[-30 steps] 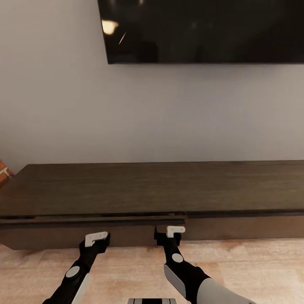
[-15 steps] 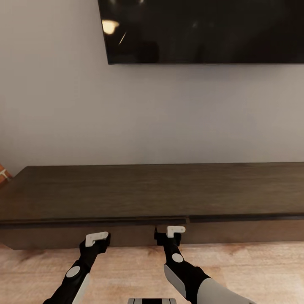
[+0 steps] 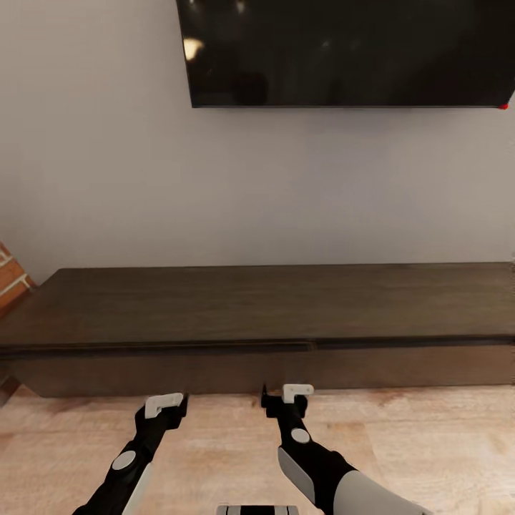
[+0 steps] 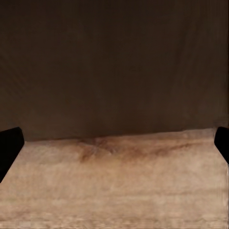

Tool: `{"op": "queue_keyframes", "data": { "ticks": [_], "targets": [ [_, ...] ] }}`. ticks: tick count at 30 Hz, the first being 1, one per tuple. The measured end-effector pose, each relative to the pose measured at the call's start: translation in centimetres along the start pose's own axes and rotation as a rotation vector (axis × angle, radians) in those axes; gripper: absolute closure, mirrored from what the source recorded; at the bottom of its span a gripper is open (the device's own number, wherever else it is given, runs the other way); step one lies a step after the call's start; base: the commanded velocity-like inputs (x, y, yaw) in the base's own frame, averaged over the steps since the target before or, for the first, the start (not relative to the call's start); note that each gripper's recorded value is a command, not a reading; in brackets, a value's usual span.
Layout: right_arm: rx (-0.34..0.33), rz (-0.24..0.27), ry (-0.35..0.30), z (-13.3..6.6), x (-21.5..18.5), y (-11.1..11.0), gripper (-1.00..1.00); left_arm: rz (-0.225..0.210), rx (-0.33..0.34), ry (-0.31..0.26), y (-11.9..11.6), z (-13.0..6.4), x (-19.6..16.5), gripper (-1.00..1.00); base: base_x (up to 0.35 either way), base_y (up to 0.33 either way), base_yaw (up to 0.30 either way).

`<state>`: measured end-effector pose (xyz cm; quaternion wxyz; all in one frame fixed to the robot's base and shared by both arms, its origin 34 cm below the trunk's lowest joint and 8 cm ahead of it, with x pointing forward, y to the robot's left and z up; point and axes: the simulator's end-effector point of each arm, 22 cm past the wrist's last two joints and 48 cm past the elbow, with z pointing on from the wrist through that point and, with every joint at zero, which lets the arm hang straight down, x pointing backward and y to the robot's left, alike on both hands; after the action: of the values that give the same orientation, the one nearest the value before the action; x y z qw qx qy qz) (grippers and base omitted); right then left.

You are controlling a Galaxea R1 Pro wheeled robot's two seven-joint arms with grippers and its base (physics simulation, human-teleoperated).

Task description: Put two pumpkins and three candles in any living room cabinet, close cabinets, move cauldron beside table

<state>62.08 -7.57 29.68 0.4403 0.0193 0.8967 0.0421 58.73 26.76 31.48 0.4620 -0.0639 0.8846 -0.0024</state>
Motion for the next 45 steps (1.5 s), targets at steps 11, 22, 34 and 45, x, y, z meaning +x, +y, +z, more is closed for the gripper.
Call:
{"op": "queue_keyframes", "data": {
  "ticks": [11, 22, 34, 45],
  "targets": [
    [0.085, -0.055, 0.289, 0.7, 1.5, -2.0, -1.00, 0.006, 0.008, 0.225, 0.0, -0.6, 3.1, -1.00, -0.321, 0.000, 0.000],
    [0.174, -0.041, 0.472, -0.5, 3.2, -4.3, -1.00, 0.014, 0.030, 0.474, -0.7, -3.3, 2.8, -1.00, -0.041, 0.000, 0.000],
    [0.229, -0.055, 0.584, -2.7, 2.4, -5.6, -1.00, 0.016, 0.041, 0.559, -1.2, -5.2, 2.2, -1.00, 0.000, 0.000, 0.000],
    [0.263, 0.093, 0.719, -5.2, 3.5, -8.0, -1.00, 0.017, 0.057, 0.633, -2.5, -7.0, 1.7, -1.00, -0.026, 0.000, -0.090]
  ]
}}
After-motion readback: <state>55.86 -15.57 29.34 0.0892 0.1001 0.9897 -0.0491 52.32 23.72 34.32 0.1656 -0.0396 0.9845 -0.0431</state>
